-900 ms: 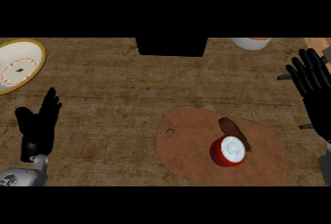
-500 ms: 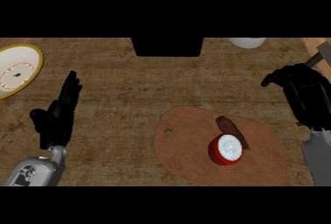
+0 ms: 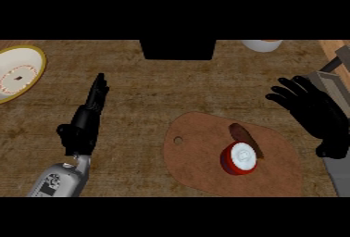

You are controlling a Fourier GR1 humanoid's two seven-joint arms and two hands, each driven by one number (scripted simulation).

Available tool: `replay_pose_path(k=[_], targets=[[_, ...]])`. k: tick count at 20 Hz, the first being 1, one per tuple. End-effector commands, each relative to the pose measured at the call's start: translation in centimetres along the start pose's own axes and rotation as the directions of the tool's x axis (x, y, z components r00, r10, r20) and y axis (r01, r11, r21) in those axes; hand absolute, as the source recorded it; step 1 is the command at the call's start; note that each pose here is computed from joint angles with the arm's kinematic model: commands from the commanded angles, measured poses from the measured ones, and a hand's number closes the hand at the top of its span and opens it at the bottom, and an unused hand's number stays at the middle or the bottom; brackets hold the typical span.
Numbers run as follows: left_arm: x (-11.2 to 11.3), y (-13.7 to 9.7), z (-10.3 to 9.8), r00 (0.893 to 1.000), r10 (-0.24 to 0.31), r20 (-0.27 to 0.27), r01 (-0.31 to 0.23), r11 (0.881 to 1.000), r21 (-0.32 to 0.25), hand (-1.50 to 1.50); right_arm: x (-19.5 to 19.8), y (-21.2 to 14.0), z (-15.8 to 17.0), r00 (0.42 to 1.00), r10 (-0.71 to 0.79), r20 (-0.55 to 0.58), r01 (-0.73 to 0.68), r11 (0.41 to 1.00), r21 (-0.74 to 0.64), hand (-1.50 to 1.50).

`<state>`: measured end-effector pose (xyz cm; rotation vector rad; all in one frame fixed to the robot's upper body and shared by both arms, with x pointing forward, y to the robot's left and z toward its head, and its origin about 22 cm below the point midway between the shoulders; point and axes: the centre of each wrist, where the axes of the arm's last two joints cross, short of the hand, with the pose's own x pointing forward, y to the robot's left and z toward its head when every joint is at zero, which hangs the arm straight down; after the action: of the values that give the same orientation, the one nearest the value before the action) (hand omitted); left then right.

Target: Pick the can from the cutting board and place it in the tiered basket

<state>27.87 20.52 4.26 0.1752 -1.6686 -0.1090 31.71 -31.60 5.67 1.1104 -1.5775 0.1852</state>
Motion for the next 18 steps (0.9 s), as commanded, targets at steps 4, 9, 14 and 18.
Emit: replay_pose_path(k=[4, 9, 14, 18], targets=[[-0.4, -0.9, 0.6, 1.000, 0.006, 0.002, -0.006, 1.000, -0.001, 0.00, 11.4, -1.4, 2.5, 0.916, 0.396, -0.066, -0.368, 0.894, 0.257, -1.50], [-0.8, 0.4, 0.9, 1.000, -0.011, -0.010, 0.011, 1.000, 0.017, 0.00, 20.0, 4.8, -1.0, 0.644, 0.762, -0.067, -0.657, 0.596, 0.461, -1.50], [-1.0, -0.7, 0.8, 1.000, -0.004, -0.018, 0.005, 1.000, 0.008, 0.00, 21.9, 11.3, -3.8, 0.351, 0.936, 0.018, -0.797, 0.288, 0.531, -1.50], [-0.2, -2.1, 1.1, 1.000, 0.002, -0.005, -0.002, 1.000, -0.008, 0.00, 19.2, 14.3, -5.2, 0.209, 0.977, 0.038, -0.809, 0.151, 0.568, -1.50]])
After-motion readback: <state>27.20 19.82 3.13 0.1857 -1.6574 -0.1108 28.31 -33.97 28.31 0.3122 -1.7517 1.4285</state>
